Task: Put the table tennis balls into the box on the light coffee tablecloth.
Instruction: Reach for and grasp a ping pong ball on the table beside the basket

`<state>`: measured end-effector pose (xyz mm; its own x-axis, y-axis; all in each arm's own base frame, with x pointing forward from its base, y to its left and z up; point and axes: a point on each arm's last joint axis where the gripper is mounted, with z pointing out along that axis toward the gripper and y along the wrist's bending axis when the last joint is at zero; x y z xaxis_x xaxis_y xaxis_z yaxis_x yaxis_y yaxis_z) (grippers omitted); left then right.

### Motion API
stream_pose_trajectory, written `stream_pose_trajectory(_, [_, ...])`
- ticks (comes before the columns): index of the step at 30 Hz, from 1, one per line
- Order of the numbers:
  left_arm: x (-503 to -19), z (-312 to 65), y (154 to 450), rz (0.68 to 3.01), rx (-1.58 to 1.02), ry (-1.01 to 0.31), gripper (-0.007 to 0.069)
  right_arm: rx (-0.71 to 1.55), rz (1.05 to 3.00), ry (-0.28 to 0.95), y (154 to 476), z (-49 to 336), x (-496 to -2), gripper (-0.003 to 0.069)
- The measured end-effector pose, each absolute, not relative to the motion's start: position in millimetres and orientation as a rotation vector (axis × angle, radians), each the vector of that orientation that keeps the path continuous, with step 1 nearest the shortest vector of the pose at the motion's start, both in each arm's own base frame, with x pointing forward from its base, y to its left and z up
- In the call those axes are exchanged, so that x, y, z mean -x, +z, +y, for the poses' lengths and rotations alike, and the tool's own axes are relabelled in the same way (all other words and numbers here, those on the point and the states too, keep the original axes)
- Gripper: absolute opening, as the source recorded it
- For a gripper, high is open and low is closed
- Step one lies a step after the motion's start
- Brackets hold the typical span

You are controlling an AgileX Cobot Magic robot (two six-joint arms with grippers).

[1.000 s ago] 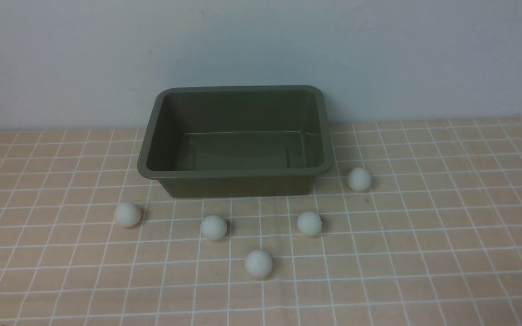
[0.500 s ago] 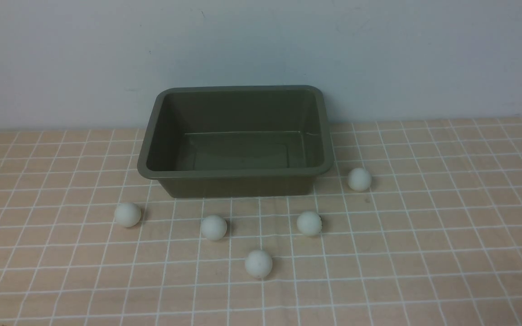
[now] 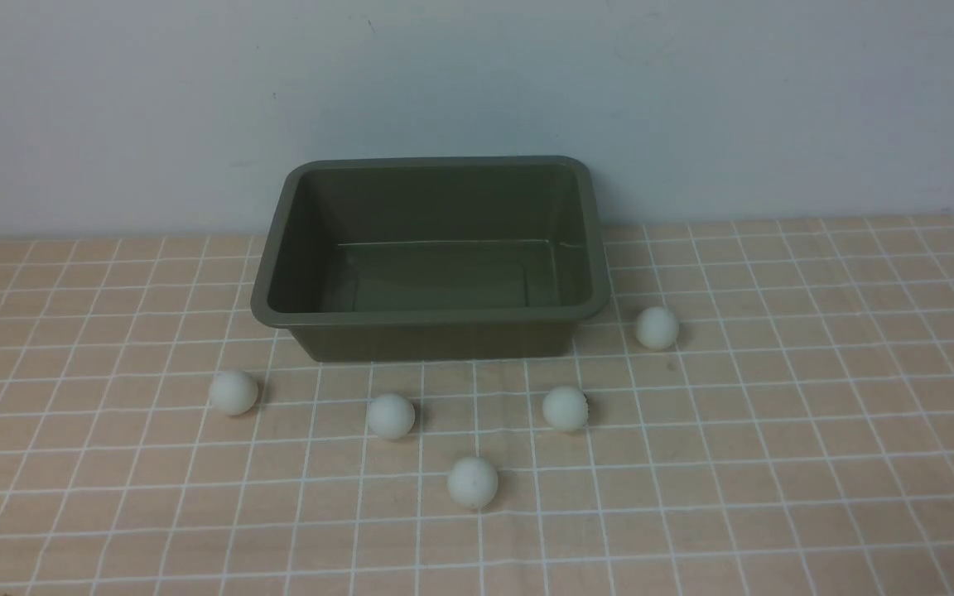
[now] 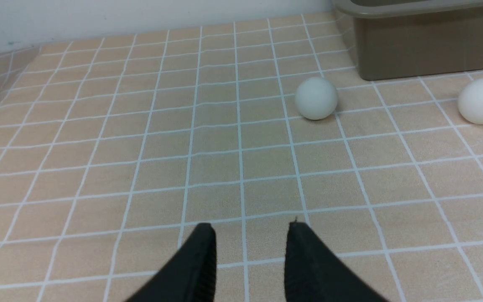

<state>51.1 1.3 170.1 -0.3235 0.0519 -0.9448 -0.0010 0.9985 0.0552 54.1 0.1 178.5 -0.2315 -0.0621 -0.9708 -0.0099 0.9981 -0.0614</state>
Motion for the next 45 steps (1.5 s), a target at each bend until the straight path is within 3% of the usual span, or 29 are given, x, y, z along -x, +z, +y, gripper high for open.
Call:
stream_pose_trajectory(9, [-51.1, 1.3, 170.1, 1.900, -0.037, 0.053, 0.0183, -0.023, 1.687, 0.024, 191.2, 0.7, -55.6, 0.0536])
stream_pose_trajectory(16, [-51.1, 1.3, 170.1, 1.900, -0.037, 0.053, 0.0183, -0.016, 1.606, 0.044, 257.1, 2.5, -38.5, 0.0536])
stream_pose_trajectory(22, [-51.1, 1.3, 170.1, 1.900, -0.037, 0.053, 0.0183, -0.010, 1.640, 0.097, 291.9, 6.2, -17.5, 0.0536])
stream_pose_trajectory(45, [-51.1, 1.3, 170.1, 1.900, -0.037, 0.053, 0.0183, -0.016, 1.669, 0.166, 296.9, 10.2, -11.9, 0.0536])
